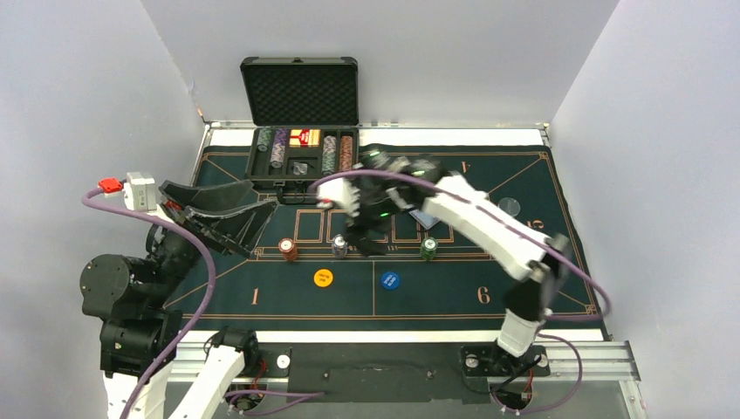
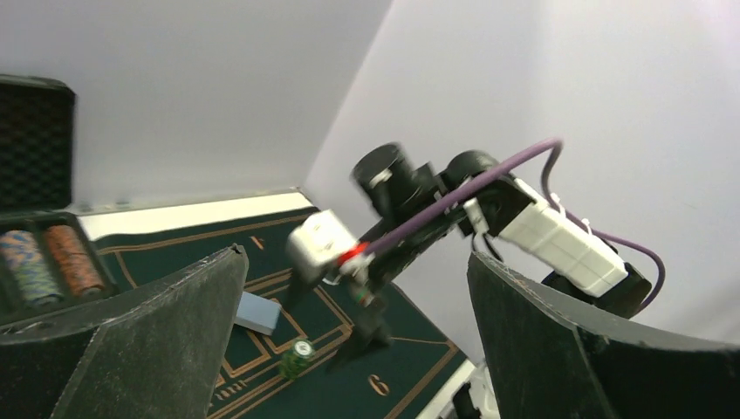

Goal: Distribute texas hold em gaming equipment

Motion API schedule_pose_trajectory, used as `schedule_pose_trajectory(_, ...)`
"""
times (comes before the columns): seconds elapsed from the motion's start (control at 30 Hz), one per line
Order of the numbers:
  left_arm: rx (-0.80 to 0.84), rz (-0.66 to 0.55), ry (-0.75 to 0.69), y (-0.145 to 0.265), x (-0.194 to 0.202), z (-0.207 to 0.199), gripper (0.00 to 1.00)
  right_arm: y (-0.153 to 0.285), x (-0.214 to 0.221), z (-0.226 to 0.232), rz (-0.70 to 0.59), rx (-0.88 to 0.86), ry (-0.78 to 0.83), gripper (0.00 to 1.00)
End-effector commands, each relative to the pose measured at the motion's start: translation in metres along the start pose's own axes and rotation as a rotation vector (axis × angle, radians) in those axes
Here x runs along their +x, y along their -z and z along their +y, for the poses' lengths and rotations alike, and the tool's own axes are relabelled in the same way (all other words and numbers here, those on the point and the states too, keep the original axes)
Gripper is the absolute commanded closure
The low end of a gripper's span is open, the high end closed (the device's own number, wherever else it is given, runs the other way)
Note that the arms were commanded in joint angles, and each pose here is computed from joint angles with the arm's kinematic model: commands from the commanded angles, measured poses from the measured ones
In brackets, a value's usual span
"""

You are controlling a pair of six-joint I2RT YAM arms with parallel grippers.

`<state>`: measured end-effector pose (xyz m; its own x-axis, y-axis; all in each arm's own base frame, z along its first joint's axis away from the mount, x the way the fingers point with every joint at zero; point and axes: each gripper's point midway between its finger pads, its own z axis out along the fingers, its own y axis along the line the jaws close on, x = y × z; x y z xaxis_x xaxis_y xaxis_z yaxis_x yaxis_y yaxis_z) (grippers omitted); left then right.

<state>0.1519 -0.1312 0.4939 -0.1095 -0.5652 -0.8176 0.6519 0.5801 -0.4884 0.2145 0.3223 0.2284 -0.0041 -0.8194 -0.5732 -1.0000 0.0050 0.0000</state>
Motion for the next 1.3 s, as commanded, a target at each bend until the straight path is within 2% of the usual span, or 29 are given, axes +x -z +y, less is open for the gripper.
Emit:
schedule_pose_trajectory(0.0, 0.089, 0.075, 0.115, -0.014, 0.018, -0.005, 0.01, 0.048, 0.054, 0.007, -0.05, -0.005, -0.039, 0.14)
schedule_pose_trajectory(0.03, 0.06, 0.114, 0.143, -0.019, 0.032, 0.009, 0.02, 0.071, 0.067, -0.009, -0.096, 0.074, -0.106, 0.14)
schedule_pose_trajectory(0.07, 0.053, 0.14, 0.158, -0.021, 0.04, 0.015, 0.01, 0.074, 0.079, -0.009, -0.12, 0.072, -0.165, 0.14)
schedule_pose_trajectory(0.1, 0.026, 0.184, 0.187, -0.027, 0.056, 0.029, 0.01, 0.101, 0.093, -0.027, -0.174, 0.177, -0.227, 0.13)
schedule_pose_trajectory(0.13, 0.006, 0.212, 0.206, -0.031, 0.065, 0.038, 0.01, 0.104, 0.103, -0.027, -0.204, 0.186, -0.287, 0.13)
schedule_pose_trajectory(0.17, -0.024, 0.238, 0.215, -0.033, 0.076, 0.05, 0.01, 0.131, 0.118, -0.041, -0.254, 0.3, -0.344, 0.12)
schedule_pose_trajectory(0.23, -0.103, 0.287, 0.215, -0.038, 0.095, 0.073, 0.01, 0.154, 0.137, -0.049, -0.344, 0.4, -0.441, 0.1)
schedule_pose_trajectory(0.3, -0.2, 0.344, 0.175, -0.041, 0.113, 0.095, 0.01, 0.158, 0.166, -0.055, -0.413, 0.476, -0.562, 0.07)
schedule_pose_trajectory(0.4, -0.333, 0.505, 0.099, -0.04, 0.153, 0.119, 0.01, 0.172, 0.191, -0.067, -0.539, 0.601, -0.67, 0.02)
schedule_pose_trajectory(0.53, -0.444, 0.705, -0.023, -0.038, 0.2, 0.146, 0.01, 0.167, 0.21, -0.063, -0.617, 0.658, -0.706, 0.0)
schedule_pose_trajectory(0.7, -0.498, 0.88, -0.119, -0.045, 0.248, 0.164, 0.01, 0.155, 0.233, -0.066, -0.621, 0.672, -0.765, 0.0)
schedule_pose_trajectory(0.83, -0.571, 1.004, -0.194, -0.051, 0.284, 0.196, 0.01, 0.146, 0.25, -0.071, -0.578, 0.68, -0.813, 0.0)
schedule_pose_trajectory(1.03, -0.588, 1.081, -0.198, -0.054, 0.315, 0.213, 0.0, 0.136, 0.259, -0.072, -0.548, 0.654, -0.845, 0.0)
schedule_pose_trajectory(1.07, -0.594, 1.088, -0.199, -0.054, 0.318, 0.214, 0.04, 0.135, 0.26, -0.073, -0.544, 0.648, -0.851, 0.0)
schedule_pose_trajectory(1.27, -0.632, 1.157, -0.214, -0.044, 0.342, 0.229, 0.09, 0.129, 0.265, -0.072, -0.515, 0.628, -0.866, 0.0)
